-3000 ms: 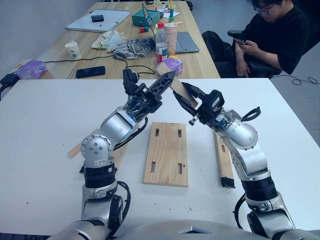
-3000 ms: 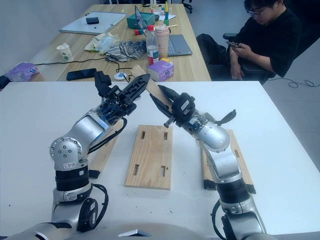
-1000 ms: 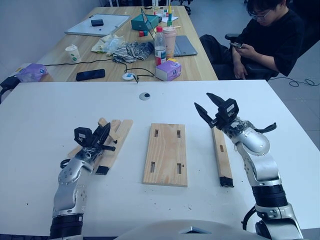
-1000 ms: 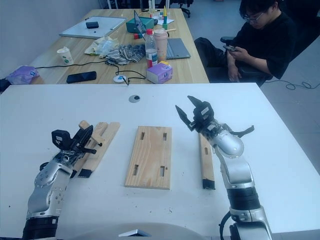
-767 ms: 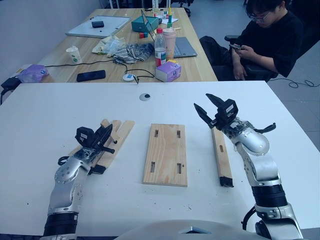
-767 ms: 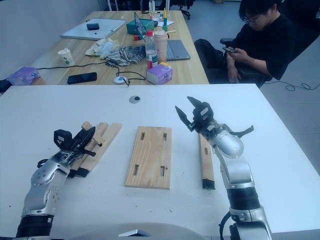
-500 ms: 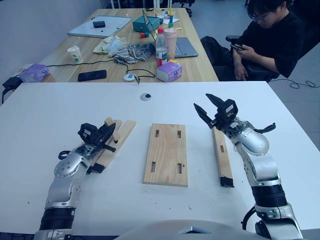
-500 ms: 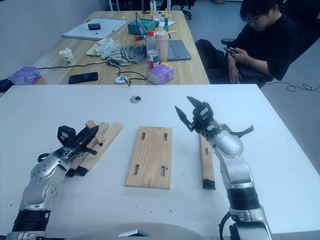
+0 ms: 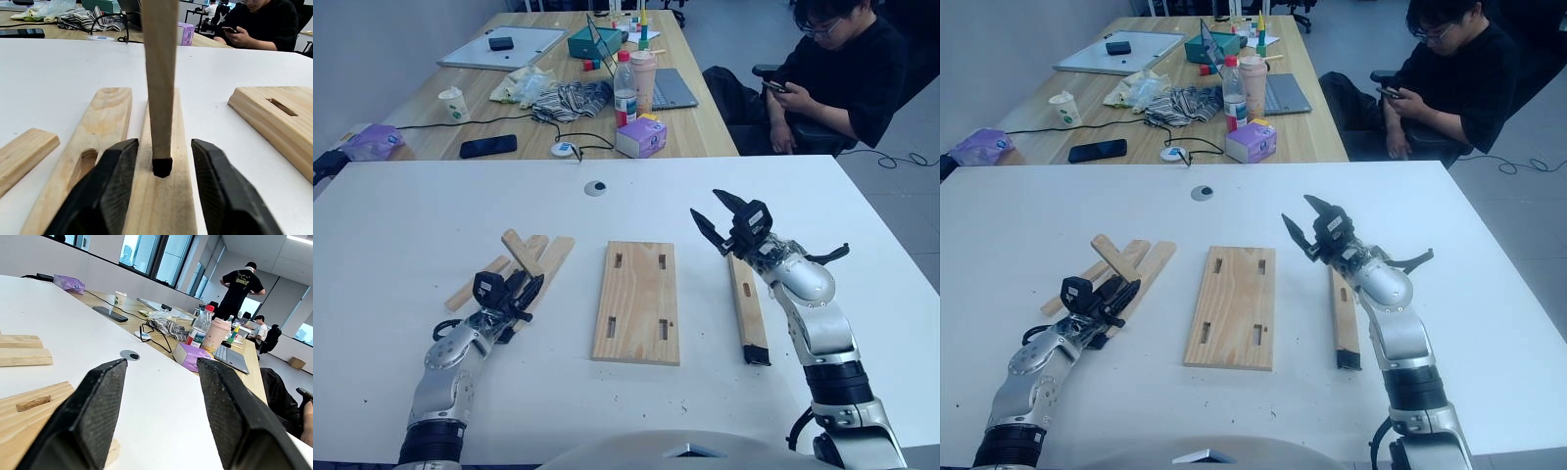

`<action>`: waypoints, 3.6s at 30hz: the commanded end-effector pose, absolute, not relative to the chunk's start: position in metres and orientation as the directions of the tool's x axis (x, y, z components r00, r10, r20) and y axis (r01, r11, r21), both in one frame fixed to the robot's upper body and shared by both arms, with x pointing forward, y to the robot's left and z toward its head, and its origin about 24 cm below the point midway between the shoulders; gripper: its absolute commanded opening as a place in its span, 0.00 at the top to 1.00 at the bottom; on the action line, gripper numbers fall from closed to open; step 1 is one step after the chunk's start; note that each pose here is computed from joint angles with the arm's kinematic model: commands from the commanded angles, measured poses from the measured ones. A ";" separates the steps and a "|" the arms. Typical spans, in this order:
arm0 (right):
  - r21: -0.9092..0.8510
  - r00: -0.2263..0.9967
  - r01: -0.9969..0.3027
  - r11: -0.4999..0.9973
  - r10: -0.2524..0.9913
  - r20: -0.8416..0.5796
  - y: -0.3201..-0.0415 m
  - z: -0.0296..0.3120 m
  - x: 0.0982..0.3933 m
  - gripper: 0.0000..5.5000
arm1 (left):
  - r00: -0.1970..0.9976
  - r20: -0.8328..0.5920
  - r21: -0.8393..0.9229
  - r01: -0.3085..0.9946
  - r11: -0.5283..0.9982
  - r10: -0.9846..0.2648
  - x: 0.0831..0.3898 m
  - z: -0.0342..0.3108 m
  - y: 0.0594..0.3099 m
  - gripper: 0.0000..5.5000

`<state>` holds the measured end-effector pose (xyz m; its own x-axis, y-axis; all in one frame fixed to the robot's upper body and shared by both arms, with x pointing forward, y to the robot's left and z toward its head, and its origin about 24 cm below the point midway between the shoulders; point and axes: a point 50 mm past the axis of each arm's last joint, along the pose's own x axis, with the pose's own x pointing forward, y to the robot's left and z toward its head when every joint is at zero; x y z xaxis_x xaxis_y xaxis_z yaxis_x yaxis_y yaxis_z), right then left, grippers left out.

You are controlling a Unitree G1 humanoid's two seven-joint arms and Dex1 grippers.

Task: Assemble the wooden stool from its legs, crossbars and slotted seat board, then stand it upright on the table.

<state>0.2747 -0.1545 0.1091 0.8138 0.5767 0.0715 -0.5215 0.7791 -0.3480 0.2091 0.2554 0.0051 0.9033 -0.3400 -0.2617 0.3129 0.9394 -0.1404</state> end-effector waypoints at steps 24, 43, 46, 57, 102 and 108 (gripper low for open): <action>-0.371 0.832 -0.500 0.783 0.553 0.047 -0.158 0.098 0.263 0.52 | 0.592 -0.634 -0.156 0.531 0.833 -0.497 0.186 0.027 0.251 0.44; 0.420 0.551 -0.805 0.419 0.789 0.270 -0.132 0.125 0.251 0.42 | 0.584 0.060 -0.361 0.768 0.528 -0.809 0.255 0.150 0.197 0.64; 0.495 0.476 -0.817 0.297 0.831 0.287 -0.121 0.132 0.255 0.34 | 0.384 0.205 -0.468 0.846 0.254 -0.901 0.245 0.164 0.176 0.64; 0.616 0.324 -0.787 0.006 0.855 0.405 -0.115 0.178 0.255 0.32 | 0.274 0.260 -0.589 0.805 0.073 -0.926 0.229 0.153 0.159 0.64; 0.335 0.480 -0.851 0.404 0.858 0.185 -0.168 0.156 0.252 0.62 | 0.396 -0.069 -0.582 0.729 0.359 -0.916 0.225 0.097 0.197 0.26; 0.330 0.423 -0.865 0.378 0.903 0.072 -0.174 0.132 0.227 0.62 | 0.402 -0.133 -0.563 0.722 0.403 -0.906 0.222 0.084 0.200 0.26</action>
<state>0.2318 -0.1718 0.1369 0.4309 0.8933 0.1278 -0.8597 0.3633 0.3589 0.2209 0.1966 0.0874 0.3945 -0.9146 -0.0893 0.7196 0.3679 -0.5889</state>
